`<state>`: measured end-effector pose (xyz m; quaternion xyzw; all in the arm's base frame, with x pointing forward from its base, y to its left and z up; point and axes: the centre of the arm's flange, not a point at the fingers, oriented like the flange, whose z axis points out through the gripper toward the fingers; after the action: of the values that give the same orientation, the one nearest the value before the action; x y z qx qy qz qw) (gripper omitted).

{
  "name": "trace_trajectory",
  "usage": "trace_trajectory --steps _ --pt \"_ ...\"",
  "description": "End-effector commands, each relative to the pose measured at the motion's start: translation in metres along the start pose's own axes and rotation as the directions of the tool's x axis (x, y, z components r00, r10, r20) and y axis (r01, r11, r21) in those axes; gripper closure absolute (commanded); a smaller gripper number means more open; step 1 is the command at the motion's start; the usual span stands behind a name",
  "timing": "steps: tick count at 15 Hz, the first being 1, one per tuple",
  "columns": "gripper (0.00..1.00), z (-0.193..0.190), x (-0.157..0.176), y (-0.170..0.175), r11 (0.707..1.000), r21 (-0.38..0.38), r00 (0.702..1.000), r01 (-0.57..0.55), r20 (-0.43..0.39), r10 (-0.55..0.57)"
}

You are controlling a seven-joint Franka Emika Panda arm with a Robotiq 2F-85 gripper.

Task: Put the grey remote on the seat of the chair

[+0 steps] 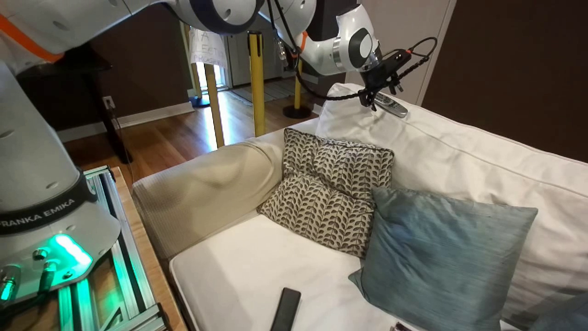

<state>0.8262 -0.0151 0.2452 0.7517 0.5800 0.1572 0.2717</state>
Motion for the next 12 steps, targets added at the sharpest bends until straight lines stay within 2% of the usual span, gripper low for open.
trace_trajectory --steps 1,2,3,4,6,11,12 --pt "0.01 0.0272 0.0021 0.0173 1.000 -0.009 0.999 0.021 -0.030 -0.021" --pt "0.10 0.0296 0.0020 0.0178 1.000 -0.006 0.999 0.029 -0.034 -0.030" --pt "0.26 0.0310 0.0022 0.0187 0.999 -0.004 0.999 0.035 -0.040 -0.035" --pt "0.29 0.0326 0.0025 0.0186 0.999 -0.004 0.998 0.040 -0.044 -0.040" --pt "0.47 0.0344 0.0035 0.0186 0.999 -0.002 0.997 0.050 -0.055 -0.050" --pt "0.84 0.0333 0.0031 0.0209 0.997 -0.002 0.995 0.075 -0.063 -0.075" --pt "0.86 0.0333 0.0031 0.0208 0.997 0.000 0.995 0.080 -0.063 -0.080"
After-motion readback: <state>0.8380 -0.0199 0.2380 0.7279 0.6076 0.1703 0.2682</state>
